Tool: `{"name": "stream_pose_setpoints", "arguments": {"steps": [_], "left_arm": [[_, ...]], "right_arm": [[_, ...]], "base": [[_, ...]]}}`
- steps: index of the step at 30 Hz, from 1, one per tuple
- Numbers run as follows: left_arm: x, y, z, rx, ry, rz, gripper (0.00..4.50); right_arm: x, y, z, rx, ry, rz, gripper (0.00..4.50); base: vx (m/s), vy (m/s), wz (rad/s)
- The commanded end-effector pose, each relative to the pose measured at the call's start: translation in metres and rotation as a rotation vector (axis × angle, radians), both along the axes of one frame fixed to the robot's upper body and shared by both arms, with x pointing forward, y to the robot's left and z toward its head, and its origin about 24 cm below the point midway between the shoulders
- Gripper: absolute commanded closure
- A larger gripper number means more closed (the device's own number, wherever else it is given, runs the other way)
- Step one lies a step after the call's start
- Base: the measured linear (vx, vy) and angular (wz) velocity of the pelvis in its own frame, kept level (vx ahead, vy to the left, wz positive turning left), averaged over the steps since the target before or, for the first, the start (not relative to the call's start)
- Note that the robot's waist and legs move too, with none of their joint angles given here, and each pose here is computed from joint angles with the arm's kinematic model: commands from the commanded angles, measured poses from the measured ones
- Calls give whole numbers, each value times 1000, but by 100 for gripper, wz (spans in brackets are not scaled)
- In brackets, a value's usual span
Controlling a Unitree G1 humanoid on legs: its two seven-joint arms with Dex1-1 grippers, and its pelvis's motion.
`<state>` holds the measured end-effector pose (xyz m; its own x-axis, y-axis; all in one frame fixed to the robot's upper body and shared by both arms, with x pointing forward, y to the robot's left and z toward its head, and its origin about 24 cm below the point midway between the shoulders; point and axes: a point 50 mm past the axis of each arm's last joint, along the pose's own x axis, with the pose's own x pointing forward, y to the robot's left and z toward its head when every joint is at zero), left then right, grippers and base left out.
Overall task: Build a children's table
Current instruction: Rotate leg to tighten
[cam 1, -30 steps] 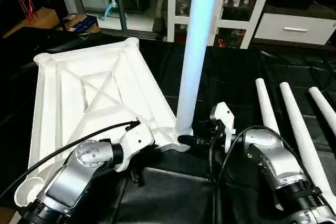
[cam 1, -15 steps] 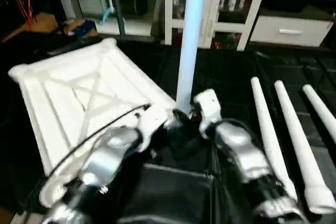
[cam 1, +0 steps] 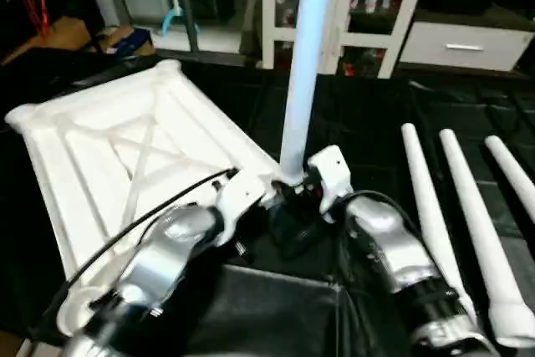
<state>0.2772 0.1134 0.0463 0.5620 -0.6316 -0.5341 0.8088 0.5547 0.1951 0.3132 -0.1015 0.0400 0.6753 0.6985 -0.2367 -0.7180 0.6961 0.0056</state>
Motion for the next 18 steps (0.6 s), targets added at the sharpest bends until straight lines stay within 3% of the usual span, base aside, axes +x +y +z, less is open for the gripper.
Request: {"name": "stream_pose_setpoints", "arguments": {"steps": [1, 8, 14, 18], "left_arm": [[-11, -2, 1, -36, 8, -89, 450], [-31, 10, 5, -53, 38, -188, 450], [-30, 15, 5, -52, 45, -184, 450], [-31, 13, 6, -55, 45, -189, 450]], "right_arm": [[-3, -3, 9, 10, -22, 93, 34], [-18, -29, 15, -8, 3, 323, 34], [-24, -34, 10, -40, 41, 391, 34], [-23, -28, 9, -17, 37, 371, 34]], "base": [[0, 0, 0], [0, 0, 0], [0, 0, 0], [0, 0, 0]]}}
